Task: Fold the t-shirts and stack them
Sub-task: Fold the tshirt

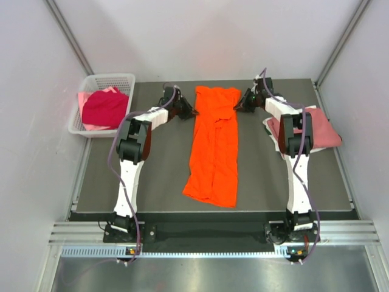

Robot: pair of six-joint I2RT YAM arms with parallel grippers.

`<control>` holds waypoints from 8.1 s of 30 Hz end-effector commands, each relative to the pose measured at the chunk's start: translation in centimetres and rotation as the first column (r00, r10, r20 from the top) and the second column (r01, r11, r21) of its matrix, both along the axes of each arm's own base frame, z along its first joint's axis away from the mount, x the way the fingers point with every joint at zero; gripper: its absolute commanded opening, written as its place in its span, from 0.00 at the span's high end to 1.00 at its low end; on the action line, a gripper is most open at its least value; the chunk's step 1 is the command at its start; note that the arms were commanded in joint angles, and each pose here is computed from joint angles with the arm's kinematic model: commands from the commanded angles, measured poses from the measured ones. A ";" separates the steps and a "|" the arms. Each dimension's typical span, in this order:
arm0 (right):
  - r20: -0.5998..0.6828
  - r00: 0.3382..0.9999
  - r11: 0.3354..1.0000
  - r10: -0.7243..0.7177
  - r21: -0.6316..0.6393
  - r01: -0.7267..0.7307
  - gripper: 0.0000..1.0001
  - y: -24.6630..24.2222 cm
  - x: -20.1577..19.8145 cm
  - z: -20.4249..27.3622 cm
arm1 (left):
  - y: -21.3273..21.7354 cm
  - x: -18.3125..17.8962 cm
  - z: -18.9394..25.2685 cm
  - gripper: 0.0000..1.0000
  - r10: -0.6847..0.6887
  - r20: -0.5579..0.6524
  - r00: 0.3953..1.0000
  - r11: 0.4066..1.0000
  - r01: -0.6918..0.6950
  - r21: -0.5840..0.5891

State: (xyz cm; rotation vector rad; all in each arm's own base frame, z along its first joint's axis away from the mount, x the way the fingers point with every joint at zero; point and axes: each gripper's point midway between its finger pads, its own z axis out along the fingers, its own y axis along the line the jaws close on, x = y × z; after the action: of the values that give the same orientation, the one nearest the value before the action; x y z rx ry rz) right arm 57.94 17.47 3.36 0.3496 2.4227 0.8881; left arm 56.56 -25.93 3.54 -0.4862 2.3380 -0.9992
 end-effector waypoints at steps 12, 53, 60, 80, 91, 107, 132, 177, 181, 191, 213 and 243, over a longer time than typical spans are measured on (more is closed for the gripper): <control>0.172 0.985 1.000 -0.005 0.003 0.005 0.51 0.3 6.0 3.2 | 4.2 2.6 -2.5 0.66 0.103 -0.014 0.995 0.994 -0.102 0.027; -0.174 0.972 0.979 0.157 -0.100 -0.176 0.53 3.9 -44.2 -0.6 | 9.5 -38.4 1.9 0.30 -0.133 -0.219 0.967 0.982 0.159 0.105; -0.175 0.978 0.982 0.116 -0.128 -0.139 0.61 4.1 -43.4 -1.5 | 8.0 -39.2 1.0 0.29 -0.155 -0.227 0.961 0.978 0.182 0.101; -0.132 0.987 0.977 0.089 -0.184 -0.112 0.62 3.3 -41.7 -1.5 | 6.9 -36.4 0.2 0.30 -0.155 -0.207 0.966 0.975 0.183 0.122; -0.180 0.977 0.951 0.110 -0.268 -0.156 1.00 0.8 -43.8 -2.1 | 6.2 -38.1 -0.9 0.30 -0.184 -0.237 0.954 0.973 0.211 0.094; -0.175 0.977 0.948 0.119 -0.272 -0.164 1.00 0.8 -43.7 -2.3 | 4.6 -38.9 -1.9 0.58 -0.200 -0.250 0.947 0.967 0.232 0.105; -0.154 0.981 0.937 0.116 -0.311 -0.160 1.00 0.1 -43.0 -2.1 | 3.8 -42.1 -0.9 1.00 -0.254 -0.247 0.935 0.958 0.279 0.071; 0.037 0.995 0.982 0.091 -0.167 -0.083 1.00 -0.3 -19.0 8.8 | 1.5 -17.3 9.2 1.00 -0.105 -0.049 0.993 0.994 0.103 -0.038; 0.039 0.996 0.986 0.080 -0.153 -0.073 1.00 -0.3 -16.2 8.7 | 1.7 -14.7 8.5 1.00 -0.081 -0.057 0.995 0.996 0.079 -0.045; 0.025 0.997 0.990 0.068 -0.128 -0.064 0.99 -0.1 -10.5 7.8 | 2.7 -9.0 8.5 1.00 -0.030 -0.030 0.999 0.998 0.028 -0.053; 0.131 0.990 0.991 0.045 -0.131 -0.028 0.21 -2.2 -15.0 8.1 | 5.9 -11.7 8.8 0.12 -0.044 0.023 0.999 0.993 0.041 0.109; 0.207 0.960 0.959 0.190 -0.248 -0.137 0.45 -0.3 -22.0 1.6 | 4.0 -20.9 1.8 0.32 -0.312 0.106 0.944 0.934 0.284 0.218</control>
State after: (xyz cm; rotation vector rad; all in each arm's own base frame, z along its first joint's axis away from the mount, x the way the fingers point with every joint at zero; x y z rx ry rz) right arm 34.45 16.28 3.97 0.0126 2.3948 0.6525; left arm 34.70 -20.97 5.22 -0.0529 2.4535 -0.8594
